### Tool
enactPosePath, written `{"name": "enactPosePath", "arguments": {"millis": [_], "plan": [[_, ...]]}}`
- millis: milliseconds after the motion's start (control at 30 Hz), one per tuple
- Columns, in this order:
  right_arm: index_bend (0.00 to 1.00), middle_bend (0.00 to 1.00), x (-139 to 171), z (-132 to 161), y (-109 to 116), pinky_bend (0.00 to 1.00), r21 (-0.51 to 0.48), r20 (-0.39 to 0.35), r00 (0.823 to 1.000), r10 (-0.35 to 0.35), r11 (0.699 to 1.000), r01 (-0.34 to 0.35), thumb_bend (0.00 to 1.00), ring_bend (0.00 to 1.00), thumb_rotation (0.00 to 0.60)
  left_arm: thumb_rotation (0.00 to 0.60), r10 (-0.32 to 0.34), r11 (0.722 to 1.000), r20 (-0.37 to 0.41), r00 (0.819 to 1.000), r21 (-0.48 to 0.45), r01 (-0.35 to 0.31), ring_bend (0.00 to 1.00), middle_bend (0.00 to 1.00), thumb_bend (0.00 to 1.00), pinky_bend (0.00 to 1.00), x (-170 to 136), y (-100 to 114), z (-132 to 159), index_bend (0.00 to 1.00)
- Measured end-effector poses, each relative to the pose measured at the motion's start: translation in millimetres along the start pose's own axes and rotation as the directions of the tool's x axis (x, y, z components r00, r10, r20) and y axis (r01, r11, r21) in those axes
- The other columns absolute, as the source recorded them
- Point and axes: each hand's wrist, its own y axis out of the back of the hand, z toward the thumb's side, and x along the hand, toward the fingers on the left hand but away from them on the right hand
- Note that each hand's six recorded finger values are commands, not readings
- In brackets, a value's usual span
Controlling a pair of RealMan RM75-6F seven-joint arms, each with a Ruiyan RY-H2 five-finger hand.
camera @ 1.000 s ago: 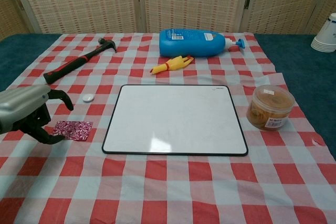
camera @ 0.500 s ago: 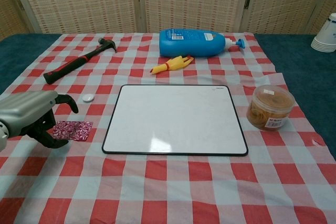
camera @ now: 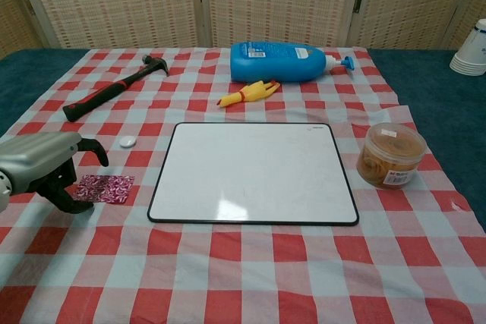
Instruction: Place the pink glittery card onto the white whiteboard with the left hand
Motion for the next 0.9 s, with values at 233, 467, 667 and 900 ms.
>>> {"name": "enactPosePath", "arguments": {"millis": [233, 467, 667, 900], "plan": [[0.00, 0.00, -0.4, -0.7, 0.6, 0.00, -0.002, 0.003, 1.000, -0.001, 1.000, 0.001, 0.04, 0.00, 0.600, 0.600, -0.014, 1.000, -0.007, 1.000, -0.002, 0.014, 1.00, 0.99, 0.25, 1.00, 4.1, -0.9, -1.5, 0.32], [0.00, 0.00, -1.3, -1.5, 0.3, 0.00, -0.002, 0.006, 1.000, 0.002, 1.000, -0.002, 0.04, 0.00, 0.600, 0.600, -0.023, 1.000, -0.005, 1.000, -0.012, 0.023, 1.00, 0.99, 0.25, 1.00, 4.8, 1.8, 0.6, 0.32], [0.00, 0.00, -1.6, -1.1, -0.2, 0.00, -0.001, 0.006, 1.000, 0.002, 1.000, -0.002, 0.04, 0.00, 0.600, 0.600, -0.056, 0.998, -0.013, 0.998, 0.017, 0.056, 1.00, 0.98, 0.25, 1.00, 6.3, 0.9, -0.6, 0.32], [0.00, 0.00, -1.9, -1.3, -0.6, 0.00, 0.000, 0.008, 1.000, 0.002, 1.000, -0.002, 0.04, 0.00, 0.600, 0.600, -0.075, 0.997, -0.011, 0.997, 0.032, 0.076, 1.00, 0.98, 0.25, 1.00, 9.8, 1.9, 1.8, 0.33]]}}
